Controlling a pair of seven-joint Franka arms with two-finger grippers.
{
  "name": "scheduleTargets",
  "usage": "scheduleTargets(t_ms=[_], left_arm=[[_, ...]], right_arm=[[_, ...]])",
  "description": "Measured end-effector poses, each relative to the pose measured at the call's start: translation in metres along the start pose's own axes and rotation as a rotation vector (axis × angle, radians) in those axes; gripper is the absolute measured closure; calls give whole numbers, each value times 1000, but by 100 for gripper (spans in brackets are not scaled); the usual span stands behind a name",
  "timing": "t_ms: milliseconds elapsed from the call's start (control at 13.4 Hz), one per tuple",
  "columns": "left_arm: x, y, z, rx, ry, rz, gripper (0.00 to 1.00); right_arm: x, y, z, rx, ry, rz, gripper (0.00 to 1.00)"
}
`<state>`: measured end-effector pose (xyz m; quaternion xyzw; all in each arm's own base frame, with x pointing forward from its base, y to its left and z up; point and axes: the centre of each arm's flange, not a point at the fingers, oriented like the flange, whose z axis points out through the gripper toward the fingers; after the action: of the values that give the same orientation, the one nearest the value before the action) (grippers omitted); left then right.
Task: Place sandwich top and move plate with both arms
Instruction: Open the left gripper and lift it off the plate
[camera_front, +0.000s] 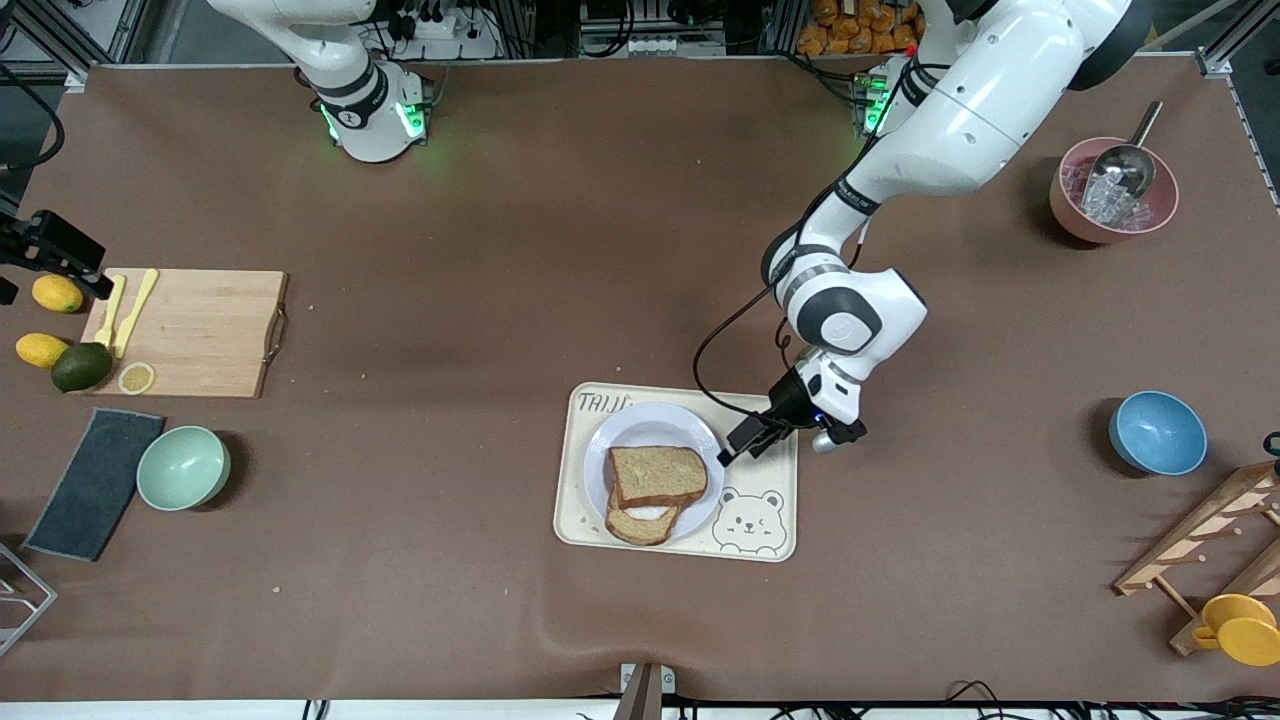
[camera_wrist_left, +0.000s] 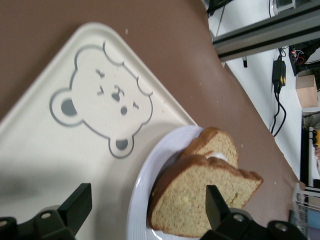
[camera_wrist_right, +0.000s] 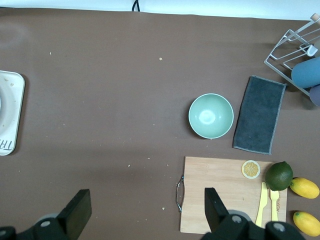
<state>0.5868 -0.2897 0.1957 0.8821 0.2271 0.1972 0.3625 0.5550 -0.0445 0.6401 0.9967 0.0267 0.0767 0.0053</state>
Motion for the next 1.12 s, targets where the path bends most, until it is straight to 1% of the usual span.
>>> scheduleTargets(t_ms=[224, 599, 898, 1122], left_arm=[[25, 6, -16, 52, 61, 117, 0], [87, -12, -39, 87, 132, 241, 0], [112, -28, -49, 126, 136, 365, 0], [134, -61, -59, 201, 127, 482, 0]], right_arm=[[0, -1, 0, 0, 0, -1, 0], [0, 0, 0, 0, -1, -1, 0], [0, -1, 0, 0, -2, -1, 0], [-2, -1, 1, 3, -19, -1, 0]])
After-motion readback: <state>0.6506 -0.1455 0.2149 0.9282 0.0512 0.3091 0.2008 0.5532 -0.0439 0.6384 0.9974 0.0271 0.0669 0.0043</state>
